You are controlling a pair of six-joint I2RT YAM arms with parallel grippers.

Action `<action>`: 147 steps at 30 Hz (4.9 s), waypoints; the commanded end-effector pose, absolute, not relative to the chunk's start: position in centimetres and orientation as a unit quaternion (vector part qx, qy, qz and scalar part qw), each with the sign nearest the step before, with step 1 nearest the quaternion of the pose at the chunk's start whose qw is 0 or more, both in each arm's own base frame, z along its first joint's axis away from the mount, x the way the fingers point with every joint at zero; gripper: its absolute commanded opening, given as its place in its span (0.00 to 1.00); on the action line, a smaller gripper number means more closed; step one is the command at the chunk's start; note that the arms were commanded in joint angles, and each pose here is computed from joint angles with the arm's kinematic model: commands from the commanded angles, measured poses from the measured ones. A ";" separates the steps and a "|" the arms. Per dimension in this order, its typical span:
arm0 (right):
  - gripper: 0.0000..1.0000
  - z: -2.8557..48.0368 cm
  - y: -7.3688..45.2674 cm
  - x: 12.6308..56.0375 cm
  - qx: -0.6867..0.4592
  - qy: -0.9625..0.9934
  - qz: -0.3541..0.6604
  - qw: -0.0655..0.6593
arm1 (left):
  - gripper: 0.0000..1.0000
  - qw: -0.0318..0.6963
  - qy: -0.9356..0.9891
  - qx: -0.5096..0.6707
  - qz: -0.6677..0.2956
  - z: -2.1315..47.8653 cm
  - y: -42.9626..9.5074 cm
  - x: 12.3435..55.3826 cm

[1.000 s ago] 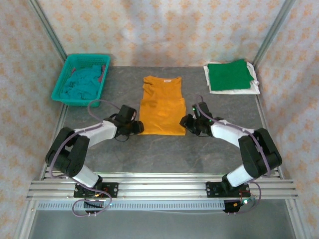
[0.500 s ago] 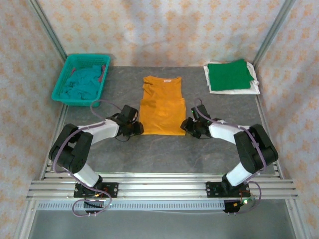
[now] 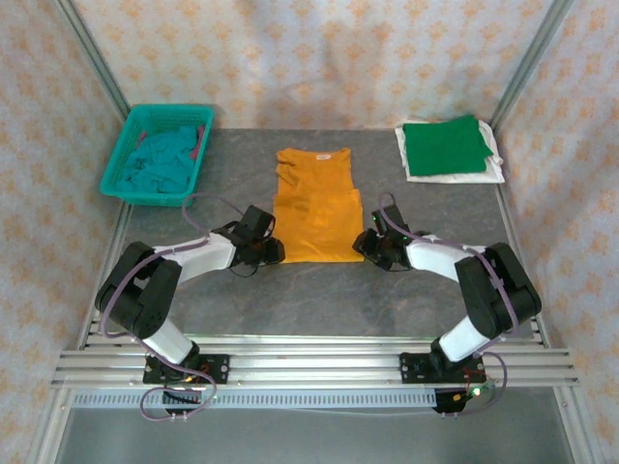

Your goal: Fold and stack the t-shirts

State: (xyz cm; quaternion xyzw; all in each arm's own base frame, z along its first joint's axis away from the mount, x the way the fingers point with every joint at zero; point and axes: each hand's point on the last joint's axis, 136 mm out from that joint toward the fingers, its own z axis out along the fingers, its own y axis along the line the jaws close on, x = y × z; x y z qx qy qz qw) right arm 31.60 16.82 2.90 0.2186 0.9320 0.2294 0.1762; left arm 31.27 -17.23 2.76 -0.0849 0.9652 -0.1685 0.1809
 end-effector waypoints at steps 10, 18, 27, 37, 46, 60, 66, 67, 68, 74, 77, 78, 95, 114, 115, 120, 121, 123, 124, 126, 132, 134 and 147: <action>0.43 2.9 18.6 31.5 0.190 0.931 0.270 0.154 | 0.09 0.177 0.970 -0.101 -0.131 1.3 -15.8 30.9; 0.36 3.4 20.5 30.1 0.173 0.929 0.297 0.140 | 0.03 0.182 0.969 -0.105 -0.127 1.6 -15.3 30.6; 0.07 3.5 19.0 29.8 0.177 0.938 0.255 0.153 | 0.00 0.191 0.967 -0.119 -0.118 1.8 -14.3 30.3; 0.00 3.0 18.8 27.5 0.171 0.944 0.257 0.121 | 0.00 0.165 0.975 -0.081 -0.122 2.1 -13.4 27.0; 0.00 5.9 17.7 21.0 0.151 0.942 0.269 0.132 | 0.00 0.175 0.968 -0.073 -0.167 6.3 -13.6 20.2; 0.00 18.7 17.1 35.5 0.161 0.906 0.250 0.303 | 0.00 0.343 0.919 -0.083 -0.177 20.4 -13.6 34.0; 0.00 18.1 18.0 41.8 0.157 0.905 0.254 0.302 | 0.00 0.342 0.926 -0.061 -0.150 20.3 -13.9 40.7; 0.00 17.9 18.1 42.5 0.158 0.905 0.257 0.299 | 0.00 0.335 0.930 -0.060 -0.141 19.8 -13.8 41.5; 0.00 17.6 18.1 43.2 0.160 0.906 0.256 0.298 | 0.00 0.329 0.933 -0.057 -0.137 19.5 -13.8 42.2; 0.00 16.5 18.0 47.1 0.169 0.911 0.249 0.284 | 0.00 0.315 0.939 -0.074 -0.119 17.8 -13.0 45.1; 0.00 16.3 18.9 48.2 0.166 0.912 0.260 0.272 | 0.00 0.306 0.942 -0.083 -0.107 16.9 -12.5 45.6; 0.00 16.3 19.2 48.4 0.166 0.912 0.264 0.267 | 0.00 0.303 0.943 -0.086 -0.105 16.7 -12.3 45.5; 0.00 18.3 21.1 34.9 0.119 0.895 0.351 0.248 | 0.00 0.275 0.945 -0.091 -0.150 17.0 -10.9 32.2; 0.00 20.7 20.9 41.4 0.165 0.889 0.321 0.281 | 0.00 0.360 0.921 -0.076 -0.129 23.5 -9.9 39.9; 0.00 20.2 20.9 42.1 0.169 0.892 0.320 0.272 | 0.00 0.354 0.924 -0.075 -0.125 23.1 -10.0 40.6; 0.00 17.8 21.1 47.3 0.186 0.895 0.315 0.257 | 0.00 0.318 0.939 -0.093 -0.098 19.1 -8.7 45.3; 0.00 17.4 21.2 48.6 0.191 0.893 0.315 0.258 | 0.00 0.315 0.940 -0.100 -0.088 18.4 -8.2 46.3; 0.15 17.2 22.2 52.0 0.193 0.885 0.343 0.249 | 0.13 0.314 0.941 -0.112 -0.065 17.5 -7.0 48.9; 0.27 17.2 22.5 53.5 0.198 0.882 0.349 0.247 | 0.33 0.311 0.941 -0.121 -0.050 17.2 -6.2 49.9; 0.54 17.3 23.0 55.8 0.196 0.885 0.349 0.236 | 0.60 0.299 0.944 -0.142 -0.010 16.2 -4.6 51.7; 0.50 19.3 24.4 53.5 0.131 0.895 0.346 0.250 | 0.59 0.339 0.929 -0.144 -0.030 18.8 -7.3 49.2; 0.34 18.9 25.0 50.6 0.102 0.894 0.349 0.263 | 0.59 0.346 0.930 -0.114 -0.038 18.3 -9.9 47.3; 0.07 2.6 24.4 45.9 0.145 0.904 0.363 0.174 | 0.55 0.286 0.952 -0.097 -0.047 5.3 -12.8 44.1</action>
